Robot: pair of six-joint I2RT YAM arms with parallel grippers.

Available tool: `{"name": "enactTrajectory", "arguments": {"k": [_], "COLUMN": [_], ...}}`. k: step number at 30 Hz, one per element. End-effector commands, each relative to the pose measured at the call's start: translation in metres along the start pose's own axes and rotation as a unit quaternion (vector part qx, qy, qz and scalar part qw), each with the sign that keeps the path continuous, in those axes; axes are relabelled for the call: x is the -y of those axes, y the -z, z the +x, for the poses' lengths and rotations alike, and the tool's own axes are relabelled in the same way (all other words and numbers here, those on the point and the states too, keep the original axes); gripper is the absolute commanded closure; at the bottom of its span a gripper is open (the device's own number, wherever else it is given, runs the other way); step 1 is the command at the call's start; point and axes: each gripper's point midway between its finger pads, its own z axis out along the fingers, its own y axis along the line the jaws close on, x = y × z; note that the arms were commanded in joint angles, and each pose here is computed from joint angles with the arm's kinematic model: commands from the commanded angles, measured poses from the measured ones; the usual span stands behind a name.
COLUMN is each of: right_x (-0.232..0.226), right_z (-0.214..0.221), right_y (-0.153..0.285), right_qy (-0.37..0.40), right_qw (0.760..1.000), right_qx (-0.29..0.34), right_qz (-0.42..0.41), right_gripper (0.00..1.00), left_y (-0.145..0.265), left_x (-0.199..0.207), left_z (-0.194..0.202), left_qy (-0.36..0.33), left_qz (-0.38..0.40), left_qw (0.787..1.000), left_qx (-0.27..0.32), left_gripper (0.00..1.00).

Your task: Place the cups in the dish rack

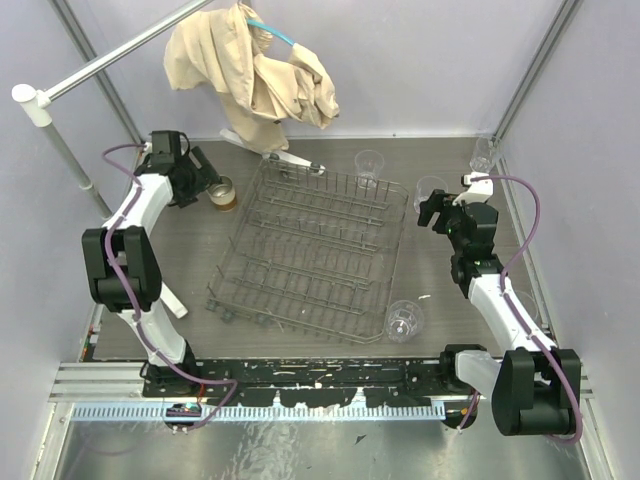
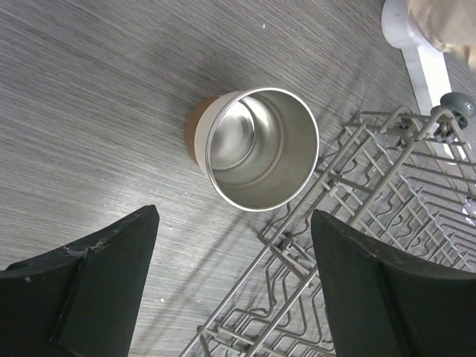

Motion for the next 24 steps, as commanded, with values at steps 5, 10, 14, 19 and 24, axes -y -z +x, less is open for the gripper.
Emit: {"name": "enactTrajectory", "arguments": {"k": [5, 10, 14, 19, 24], "right_x": [-0.01, -0.007, -0.007, -0.007, -0.008], "right_z": [-0.046, -0.049, -0.048, -0.045, -0.041], "right_y": [0.004, 0.002, 0.0, 0.0, 0.0], "right_qy": [0.002, 0.005, 0.002, -0.003, -0.004], "right_qw": [0.998, 0.998, 0.998, 0.999, 0.999], "right_qx": [0.055, 0.058, 0.056, 0.054, 0.047], "right_qz": [-0.008, 0.0, 0.001, 0.003, 0.003], "right_gripper": [0.19, 0.19, 0.19, 0.19, 0.2], "left_y": [-0.018, -0.028, -0.035, -0.04, -0.046], "left_x": [-0.009, -0.015, -0.021, -0.023, -0.024], "left_z": [-0.003, 0.001, 0.004, 0.004, 0.004], "left_qy": [0.024, 0.026, 0.021, 0.016, 0.014], "left_qz": [-0.043, -0.06, -0.075, -0.081, -0.087], "left_qw": [0.998, 0.997, 0.996, 0.995, 0.994], "left_qx": [-0.024, -0.039, -0.048, -0.052, -0.061], "left_gripper": [0.21, 0.27, 0.32, 0.49, 0.61]}}
